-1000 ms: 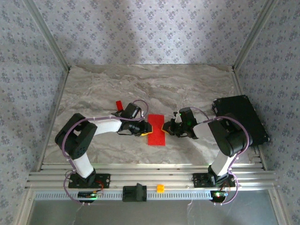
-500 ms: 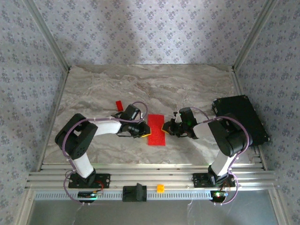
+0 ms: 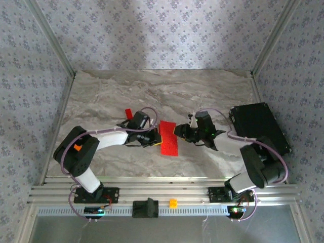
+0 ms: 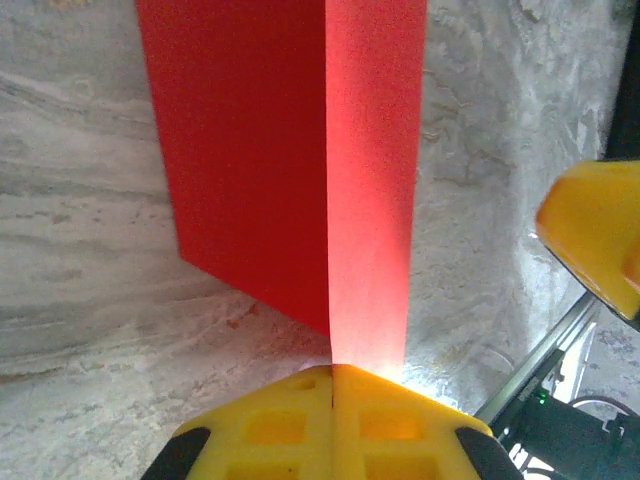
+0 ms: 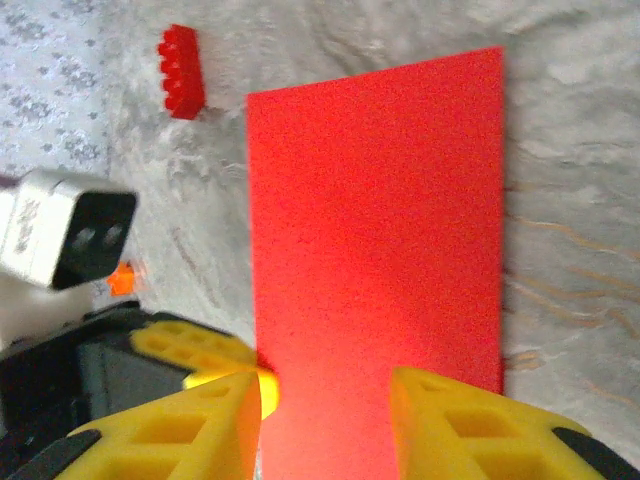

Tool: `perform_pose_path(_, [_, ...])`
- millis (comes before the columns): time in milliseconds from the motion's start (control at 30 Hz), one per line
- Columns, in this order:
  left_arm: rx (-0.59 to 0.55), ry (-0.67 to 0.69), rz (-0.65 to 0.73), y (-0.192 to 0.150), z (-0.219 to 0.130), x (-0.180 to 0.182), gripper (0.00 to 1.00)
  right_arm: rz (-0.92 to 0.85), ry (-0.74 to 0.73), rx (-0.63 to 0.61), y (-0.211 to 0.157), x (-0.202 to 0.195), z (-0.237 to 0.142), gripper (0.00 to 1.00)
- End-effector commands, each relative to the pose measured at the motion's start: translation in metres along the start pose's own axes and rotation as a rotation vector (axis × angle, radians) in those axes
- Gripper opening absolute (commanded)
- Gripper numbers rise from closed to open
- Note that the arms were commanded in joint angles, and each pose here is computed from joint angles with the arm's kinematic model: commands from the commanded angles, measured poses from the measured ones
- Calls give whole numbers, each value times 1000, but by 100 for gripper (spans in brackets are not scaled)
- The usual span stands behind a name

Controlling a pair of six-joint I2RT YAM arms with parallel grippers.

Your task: Fold a paper plane with a square sheet of paper (pick it up from the middle)

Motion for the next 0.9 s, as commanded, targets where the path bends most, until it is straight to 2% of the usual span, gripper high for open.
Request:
perform_pose_path(0, [18,-23,-22,1,-10,-8,1,-186,-125,12,-17,6,-7,43])
perform_pose_path(100, [29,-26,-29,2,-10,-9,1,-387,-176,-21,-35,20,-9,45])
perform_pose_path(233, [33,-39,-34,4,-11,-13,1,-627,-175,-61,-57,35,-6,48])
perform_pose_path(533, [39,-66,-42,5,-11,-20,1,-1090,-320,-30,-95,57,10,54])
perform_pose_path(667, [39,-73,-52,5,-10,-20,1,-1201,-345,-61,-107,64,18,55])
perform_pose_path(867, [38,-70,-59,5,-11,-19,1,-1276,-500,-102,-112,60,24,57])
Point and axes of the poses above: each hand's point on the last joint's axis, 136 mm out from that joint toward the fingers, its own z axis out along the fingers, its own x axis along the line the jaws close on, y = z × x, the point moved 7 cm from there along -z, back along the fingers, and after that the axes turned 11 degrees about -z, right-handed, at the moved point
